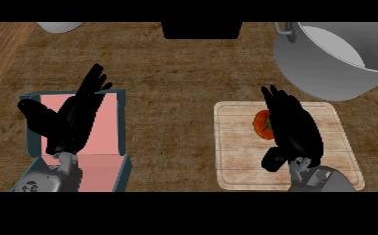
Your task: Pick the tomato from the cutting board and place it in the pot
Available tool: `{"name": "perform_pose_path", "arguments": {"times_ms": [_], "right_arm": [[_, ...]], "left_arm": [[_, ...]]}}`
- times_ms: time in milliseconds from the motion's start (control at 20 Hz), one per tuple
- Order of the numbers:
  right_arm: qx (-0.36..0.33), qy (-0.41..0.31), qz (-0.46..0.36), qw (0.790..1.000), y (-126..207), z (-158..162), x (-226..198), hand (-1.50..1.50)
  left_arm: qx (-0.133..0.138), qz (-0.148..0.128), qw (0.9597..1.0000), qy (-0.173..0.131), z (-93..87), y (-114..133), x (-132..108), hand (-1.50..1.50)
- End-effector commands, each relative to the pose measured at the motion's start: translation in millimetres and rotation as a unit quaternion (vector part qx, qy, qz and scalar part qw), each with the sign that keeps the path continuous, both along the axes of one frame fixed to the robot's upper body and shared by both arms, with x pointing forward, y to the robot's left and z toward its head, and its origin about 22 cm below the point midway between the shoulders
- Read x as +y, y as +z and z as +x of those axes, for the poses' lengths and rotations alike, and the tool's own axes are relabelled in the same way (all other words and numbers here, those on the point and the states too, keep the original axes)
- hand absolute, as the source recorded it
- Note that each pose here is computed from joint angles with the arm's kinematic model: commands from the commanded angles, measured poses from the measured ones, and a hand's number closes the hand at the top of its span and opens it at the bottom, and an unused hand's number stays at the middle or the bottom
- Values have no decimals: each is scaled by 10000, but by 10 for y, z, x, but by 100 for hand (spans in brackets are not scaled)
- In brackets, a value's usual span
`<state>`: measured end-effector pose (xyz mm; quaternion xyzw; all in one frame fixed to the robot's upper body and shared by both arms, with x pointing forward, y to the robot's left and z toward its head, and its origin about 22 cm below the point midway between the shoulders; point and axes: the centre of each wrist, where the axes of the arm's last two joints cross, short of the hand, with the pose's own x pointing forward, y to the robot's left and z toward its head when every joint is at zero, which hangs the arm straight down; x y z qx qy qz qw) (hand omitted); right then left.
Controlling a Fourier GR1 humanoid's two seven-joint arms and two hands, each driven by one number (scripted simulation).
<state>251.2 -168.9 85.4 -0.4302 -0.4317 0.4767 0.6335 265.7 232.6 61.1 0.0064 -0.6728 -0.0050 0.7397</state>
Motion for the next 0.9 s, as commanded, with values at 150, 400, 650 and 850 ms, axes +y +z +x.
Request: {"name": "perform_pose_path", "arguments": {"times_ms": [150, 400, 650, 850], "right_arm": [[333, -75, -279, 9990, -204, 143, -214, -150], [348, -88, -192, 9992, -461, 210, -4, -150], [-1, 614, 190, 9979, -444, 128, -160, 150], [-233, 637, 31, 9977, -341, 101, 83, 150]], "left_arm": [[14, -8, 10000, -10, 29, 150, 52, 0], [-20, -66, 10000, -25, -15, -31, -75, 0], [14, -15, 10000, 18, -70, -46, -4, 0], [-5, 2, 10000, 49, -31, -109, -78, 0]]}}
